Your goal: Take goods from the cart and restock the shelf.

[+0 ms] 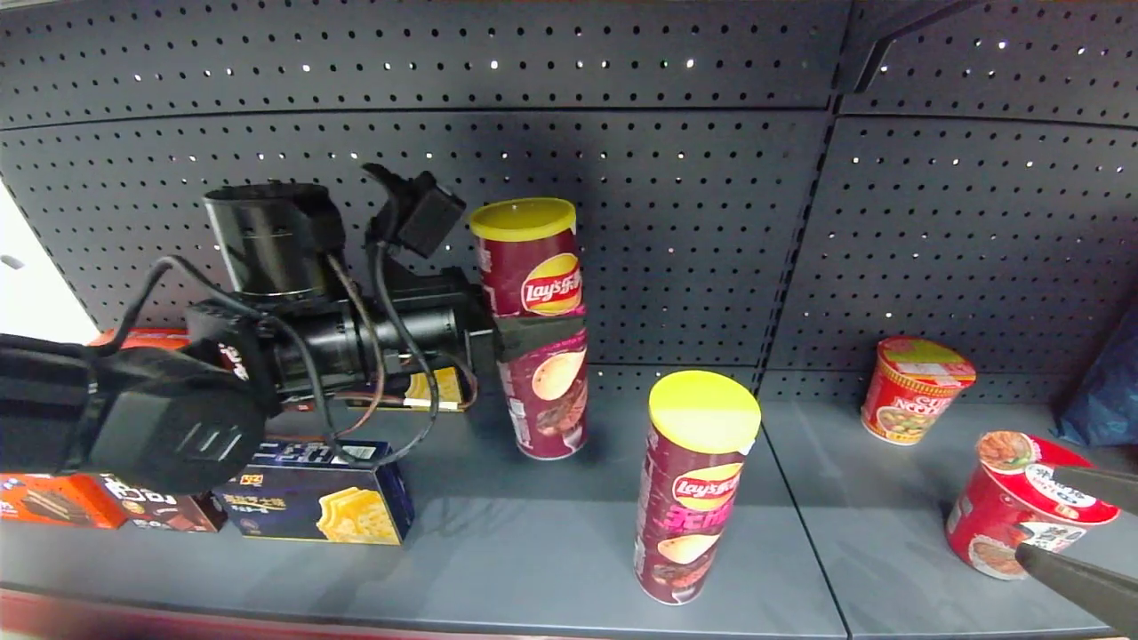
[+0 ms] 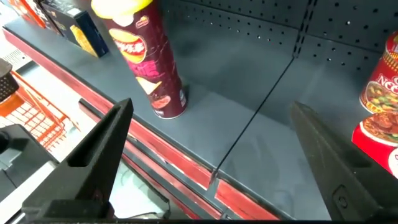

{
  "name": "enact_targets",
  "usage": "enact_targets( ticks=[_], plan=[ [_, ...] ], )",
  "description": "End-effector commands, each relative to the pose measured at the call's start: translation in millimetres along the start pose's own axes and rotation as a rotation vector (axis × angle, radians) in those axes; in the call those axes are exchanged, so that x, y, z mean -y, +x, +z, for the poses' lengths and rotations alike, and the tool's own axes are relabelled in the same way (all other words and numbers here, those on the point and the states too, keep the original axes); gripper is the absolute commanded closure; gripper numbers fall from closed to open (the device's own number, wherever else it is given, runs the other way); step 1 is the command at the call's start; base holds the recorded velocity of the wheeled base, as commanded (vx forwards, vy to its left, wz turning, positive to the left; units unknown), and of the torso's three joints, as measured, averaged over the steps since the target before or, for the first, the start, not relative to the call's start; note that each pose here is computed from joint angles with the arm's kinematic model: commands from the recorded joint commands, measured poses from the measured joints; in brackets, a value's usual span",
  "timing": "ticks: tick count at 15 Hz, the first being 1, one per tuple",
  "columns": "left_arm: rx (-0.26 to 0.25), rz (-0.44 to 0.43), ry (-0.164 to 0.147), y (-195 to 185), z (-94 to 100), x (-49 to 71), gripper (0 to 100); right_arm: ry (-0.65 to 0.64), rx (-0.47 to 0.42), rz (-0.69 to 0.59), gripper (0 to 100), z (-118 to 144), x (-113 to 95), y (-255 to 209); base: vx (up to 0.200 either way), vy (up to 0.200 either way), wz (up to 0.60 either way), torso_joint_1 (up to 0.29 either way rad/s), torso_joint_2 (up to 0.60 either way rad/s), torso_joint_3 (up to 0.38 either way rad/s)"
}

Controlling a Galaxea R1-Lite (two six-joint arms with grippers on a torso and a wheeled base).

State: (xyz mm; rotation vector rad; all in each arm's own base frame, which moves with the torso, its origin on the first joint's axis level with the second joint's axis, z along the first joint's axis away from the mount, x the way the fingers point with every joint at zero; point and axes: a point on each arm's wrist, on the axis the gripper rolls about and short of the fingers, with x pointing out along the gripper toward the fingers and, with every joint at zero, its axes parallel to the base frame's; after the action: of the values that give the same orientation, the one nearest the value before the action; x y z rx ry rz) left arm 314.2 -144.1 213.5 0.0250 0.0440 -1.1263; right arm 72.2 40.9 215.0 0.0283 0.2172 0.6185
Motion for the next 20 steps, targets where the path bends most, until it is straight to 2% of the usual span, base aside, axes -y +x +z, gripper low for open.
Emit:
enact_targets(
  ticks=[1, 4, 7, 9, 14, 18, 20],
  plan=[
    [-0.016, -0.05, -0.017, 39, -25.1, -31.4, 100, -0.001, -0.003, 0.006, 0, 0, 0, 1, 0.0, 0.0, 0.0, 0.0, 0.0, 0.0],
    [-0.017, -0.059, -0.017, 57, -34.6, -43.5, 100, 0.0, -0.005, 0.008, 0, -1, 0, 1, 0.0, 0.0, 0.0, 0.0, 0.0, 0.0],
    [-0.034, -0.069, -0.032, 68, -47.3, -47.0, 100, -0.001, -0.003, 0.012, 0, 2, -1, 2, 0.0, 0.0, 0.0, 0.0, 0.0, 0.0],
    [-0.033, -0.077, -0.031, 75, -51.0, -49.1, 100, -0.004, 0.004, 0.017, 0, 8, -1, 4, 0.0, 0.0, 0.0, 0.0, 0.0, 0.0],
    [-0.042, -0.099, -0.038, 88, -60.7, -47.6, 100, -0.007, 0.001, 0.031, 0, 9, -2, 6, 0.0, 0.0, 0.0, 0.0, 0.0, 0.0],
    [-0.034, -0.115, -0.03, 105, -67.2, -52.0, 100, -0.007, 0.003, 0.029, 0, 9, -2, 5, 0.0, 0.0, 0.0, 0.0, 0.0, 0.0],
    [-0.037, -0.126, -0.031, 110, -70.4, -49.8, 100, -0.006, 0.003, 0.028, 0, 9, -2, 5, 0.0, 0.0, 0.0, 0.0, 0.0, 0.0]
  ],
)
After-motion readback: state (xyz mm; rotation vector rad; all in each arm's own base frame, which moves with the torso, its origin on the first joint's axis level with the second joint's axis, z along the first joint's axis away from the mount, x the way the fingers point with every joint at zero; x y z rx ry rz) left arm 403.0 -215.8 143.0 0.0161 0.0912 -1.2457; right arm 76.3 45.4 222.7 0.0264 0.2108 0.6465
